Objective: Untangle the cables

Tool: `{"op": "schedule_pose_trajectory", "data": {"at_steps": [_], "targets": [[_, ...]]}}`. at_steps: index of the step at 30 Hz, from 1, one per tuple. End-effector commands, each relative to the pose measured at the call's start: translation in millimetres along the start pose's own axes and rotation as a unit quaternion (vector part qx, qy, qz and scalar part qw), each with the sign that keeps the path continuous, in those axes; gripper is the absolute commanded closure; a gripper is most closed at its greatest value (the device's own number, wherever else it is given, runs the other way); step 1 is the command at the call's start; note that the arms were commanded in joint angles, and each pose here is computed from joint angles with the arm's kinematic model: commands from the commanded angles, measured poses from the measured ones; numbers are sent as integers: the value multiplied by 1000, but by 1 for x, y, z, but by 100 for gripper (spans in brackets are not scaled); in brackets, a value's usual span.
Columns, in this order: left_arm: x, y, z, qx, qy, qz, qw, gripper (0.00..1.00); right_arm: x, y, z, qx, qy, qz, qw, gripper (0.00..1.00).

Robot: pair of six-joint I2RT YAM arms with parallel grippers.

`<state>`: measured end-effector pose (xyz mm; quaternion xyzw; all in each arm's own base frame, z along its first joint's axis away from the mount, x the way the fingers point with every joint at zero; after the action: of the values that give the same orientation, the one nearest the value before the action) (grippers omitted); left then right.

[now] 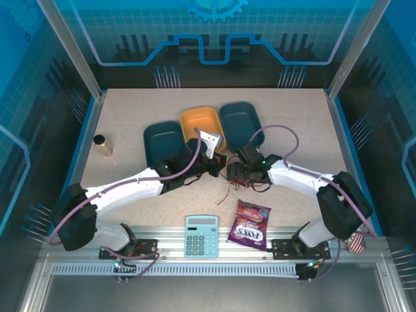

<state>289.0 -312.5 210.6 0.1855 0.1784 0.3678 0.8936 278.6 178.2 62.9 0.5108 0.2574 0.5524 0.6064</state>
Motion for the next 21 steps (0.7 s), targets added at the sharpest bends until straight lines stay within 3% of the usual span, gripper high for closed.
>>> {"op": "schedule_pose_trajectory", "data": {"at_steps": [1, 12, 21], "targets": [[11, 17, 12, -24, 13, 24, 999, 100, -7, -2, 6, -11, -9, -24, 1000, 0], [69, 66, 18, -48, 7, 141, 989, 100, -43, -6, 6, -9, -64, -47, 997, 6], [96, 86, 19, -54, 10, 179, 982, 100, -51, 1, 19, -24, -114, -16, 993, 7]]}}
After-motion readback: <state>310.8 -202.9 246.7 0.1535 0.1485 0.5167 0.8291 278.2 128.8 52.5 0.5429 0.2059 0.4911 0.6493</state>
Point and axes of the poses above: each hand's point on the last joint's axis, 136 mm out from that joint toward the fingers, its own y axis back along the fingers, its own x axis along the line the jaws close on, z = x × y, the point moved 1 cm from there along y, back along the fingers, and after that the axes turned 15 degrees about -y, right-handed, at the moved point
